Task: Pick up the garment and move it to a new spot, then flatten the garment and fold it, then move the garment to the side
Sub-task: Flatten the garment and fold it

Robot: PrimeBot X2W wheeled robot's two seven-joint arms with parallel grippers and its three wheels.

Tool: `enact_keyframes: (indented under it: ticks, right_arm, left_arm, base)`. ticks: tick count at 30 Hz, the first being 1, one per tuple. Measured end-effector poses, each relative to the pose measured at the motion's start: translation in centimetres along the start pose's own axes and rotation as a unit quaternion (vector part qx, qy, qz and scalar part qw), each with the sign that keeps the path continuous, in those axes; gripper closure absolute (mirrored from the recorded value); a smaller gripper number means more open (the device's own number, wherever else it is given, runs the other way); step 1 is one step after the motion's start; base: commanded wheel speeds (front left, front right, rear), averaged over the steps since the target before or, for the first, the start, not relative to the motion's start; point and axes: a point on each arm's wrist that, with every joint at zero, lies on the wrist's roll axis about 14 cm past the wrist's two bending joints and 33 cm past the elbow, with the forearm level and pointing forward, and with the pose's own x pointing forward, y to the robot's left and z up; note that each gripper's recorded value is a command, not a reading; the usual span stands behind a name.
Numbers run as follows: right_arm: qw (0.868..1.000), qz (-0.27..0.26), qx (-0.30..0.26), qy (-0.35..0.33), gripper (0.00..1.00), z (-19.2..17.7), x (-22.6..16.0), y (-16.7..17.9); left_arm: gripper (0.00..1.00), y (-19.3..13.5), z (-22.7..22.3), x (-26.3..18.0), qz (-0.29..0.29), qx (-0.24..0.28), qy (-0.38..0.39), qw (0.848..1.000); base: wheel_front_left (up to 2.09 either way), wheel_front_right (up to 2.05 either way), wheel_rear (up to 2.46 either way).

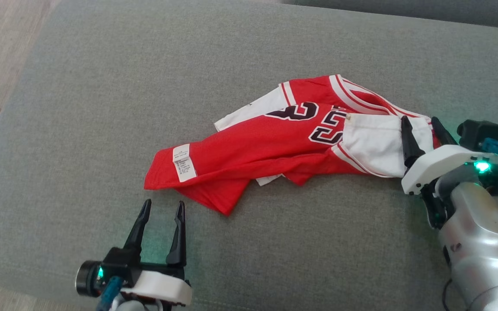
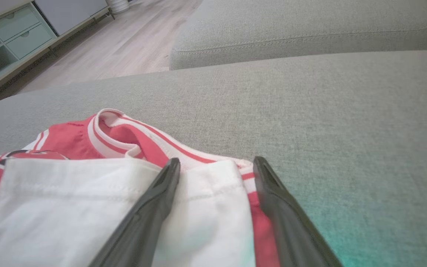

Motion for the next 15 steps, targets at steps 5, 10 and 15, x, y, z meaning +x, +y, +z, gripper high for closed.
enact_keyframes:
  ticks: [5,10,15]
  right_arm:
    - [1.000,0.002,0.000,0.002,0.00,-0.56,-0.04,0.15]
    - [1.000,0.008,-0.006,0.000,0.05,-0.66,-0.29,0.50]
    - [1.000,0.015,-0.013,0.003,0.25,-0.85,-0.57,0.91]
  left_arm:
    - [0.00,-0.10,0.11,0.17,0.000,0.001,-0.001,1.000]
    - [0.00,-0.26,0.25,0.20,-0.003,0.001,-0.004,1.000]
    - [0.00,-0.33,0.39,0.16,-0.003,-0.003,-0.006,1.000]
  base:
    - [0.00,0.00,0.00]
    - [0.00,0.00,0.00]
    - [0.00,0.00,0.00]
